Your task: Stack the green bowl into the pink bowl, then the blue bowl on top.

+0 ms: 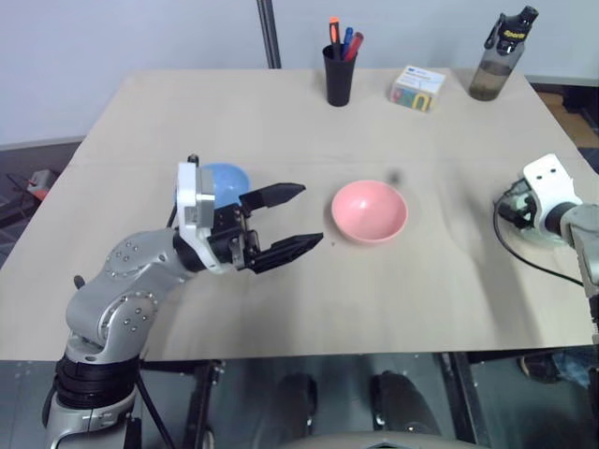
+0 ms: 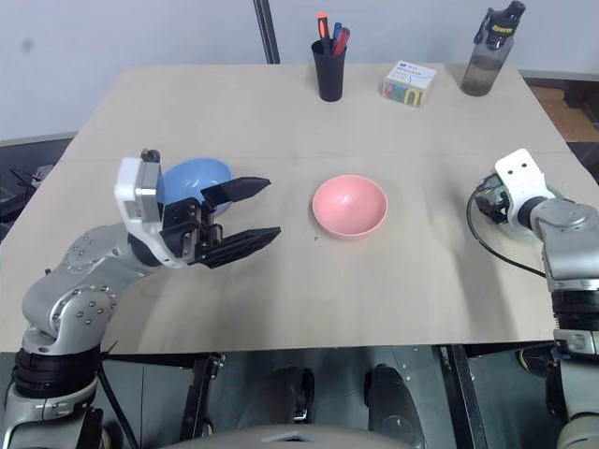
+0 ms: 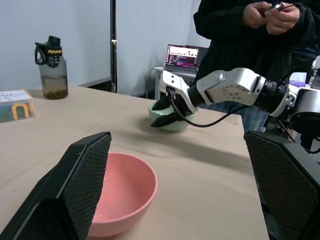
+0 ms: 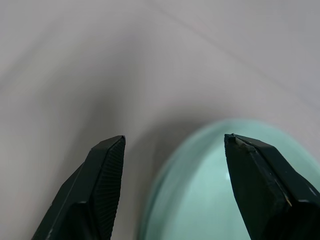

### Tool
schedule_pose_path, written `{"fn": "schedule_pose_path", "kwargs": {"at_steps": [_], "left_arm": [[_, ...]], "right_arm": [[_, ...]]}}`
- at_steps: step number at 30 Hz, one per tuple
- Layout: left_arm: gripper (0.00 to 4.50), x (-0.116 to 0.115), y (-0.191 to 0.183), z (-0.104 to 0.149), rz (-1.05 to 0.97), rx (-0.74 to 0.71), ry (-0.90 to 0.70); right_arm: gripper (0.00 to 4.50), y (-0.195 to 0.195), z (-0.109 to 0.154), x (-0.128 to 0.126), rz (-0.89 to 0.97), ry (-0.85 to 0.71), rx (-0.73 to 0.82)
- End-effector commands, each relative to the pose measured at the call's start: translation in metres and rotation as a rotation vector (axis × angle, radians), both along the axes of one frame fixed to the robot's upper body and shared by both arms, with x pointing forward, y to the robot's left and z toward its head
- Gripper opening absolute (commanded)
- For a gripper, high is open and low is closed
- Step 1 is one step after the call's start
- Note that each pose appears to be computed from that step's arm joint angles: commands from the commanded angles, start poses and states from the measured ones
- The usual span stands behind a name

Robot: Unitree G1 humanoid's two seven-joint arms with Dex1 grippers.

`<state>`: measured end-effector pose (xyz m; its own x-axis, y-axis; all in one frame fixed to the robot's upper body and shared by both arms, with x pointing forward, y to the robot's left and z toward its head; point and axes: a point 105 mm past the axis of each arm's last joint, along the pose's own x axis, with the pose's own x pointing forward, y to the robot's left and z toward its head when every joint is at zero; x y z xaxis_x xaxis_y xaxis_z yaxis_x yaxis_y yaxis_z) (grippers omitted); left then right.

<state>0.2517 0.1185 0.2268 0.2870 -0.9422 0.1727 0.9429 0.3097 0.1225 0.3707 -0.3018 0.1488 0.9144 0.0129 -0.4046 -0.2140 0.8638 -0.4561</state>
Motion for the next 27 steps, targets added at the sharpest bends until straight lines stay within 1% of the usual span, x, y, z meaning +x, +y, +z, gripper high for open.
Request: {"fn": "schedule_pose_path", "kwargs": {"at_steps": [1,2,5,6,7,8,11,14,15,17,19,20,23,26,27], "left_arm": [[4.50,-0.001,0.001,0.010,0.008,-0.004,-0.061],[4.50,-0.001,0.001,0.010,0.009,-0.005,-0.062],[4.50,-0.002,0.001,0.009,0.018,-0.009,-0.063],[4.50,-0.002,0.001,0.009,0.021,-0.011,-0.064],[4.50,-0.002,0.001,0.008,0.024,-0.015,-0.064],[4.50,-0.002,0.001,0.008,0.028,-0.017,-0.065],[4.50,-0.002,0.001,0.007,0.040,-0.022,-0.065],[4.50,-0.002,0.005,0.007,0.067,-0.031,-0.064],[4.50,-0.001,0.007,0.007,0.084,-0.036,-0.062],[4.50,0.003,0.017,0.006,0.153,-0.046,-0.055],[4.50,0.006,0.028,0.000,0.236,-0.026,-0.055],[4.50,0.009,0.035,-0.004,0.294,-0.011,-0.055],[4.50,0.011,0.047,-0.009,0.386,0.006,-0.052],[4.50,0.011,0.060,-0.004,0.468,-0.025,-0.051],[4.50,0.011,0.062,-0.001,0.482,-0.032,-0.054]], "right_arm": [[2.77,-0.005,0.002,0.000,-0.023,-0.011,-0.007],[2.53,-0.006,0.001,0.000,-0.026,-0.011,-0.009],[1.25,-0.006,0.003,0.003,-0.023,-0.021,-0.015],[1.04,-0.006,0.004,0.004,-0.020,-0.025,-0.019],[0.47,-0.005,0.005,0.005,-0.017,-0.026,-0.022],[0.05,-0.005,0.005,0.006,-0.015,-0.026,-0.025],[0.05,-0.004,0.008,0.008,-0.002,-0.031,-0.043],[0.05,0.011,0.019,0.012,0.072,-0.067,-0.041],[0.05,0.027,0.026,0.012,0.151,-0.095,-0.016],[0.05,0.084,0.049,0.004,0.434,-0.171,0.066],[0.05,0.135,0.064,-0.016,0.668,-0.193,0.145],[0.05,0.159,0.066,-0.027,0.766,-0.182,0.182],[0.05,0.196,0.067,-0.049,0.923,-0.144,0.222],[0.05,0.229,0.058,-0.067,1.048,-0.079,0.280],[0.39,0.233,0.052,-0.070,1.067,-0.053,0.278]]}}
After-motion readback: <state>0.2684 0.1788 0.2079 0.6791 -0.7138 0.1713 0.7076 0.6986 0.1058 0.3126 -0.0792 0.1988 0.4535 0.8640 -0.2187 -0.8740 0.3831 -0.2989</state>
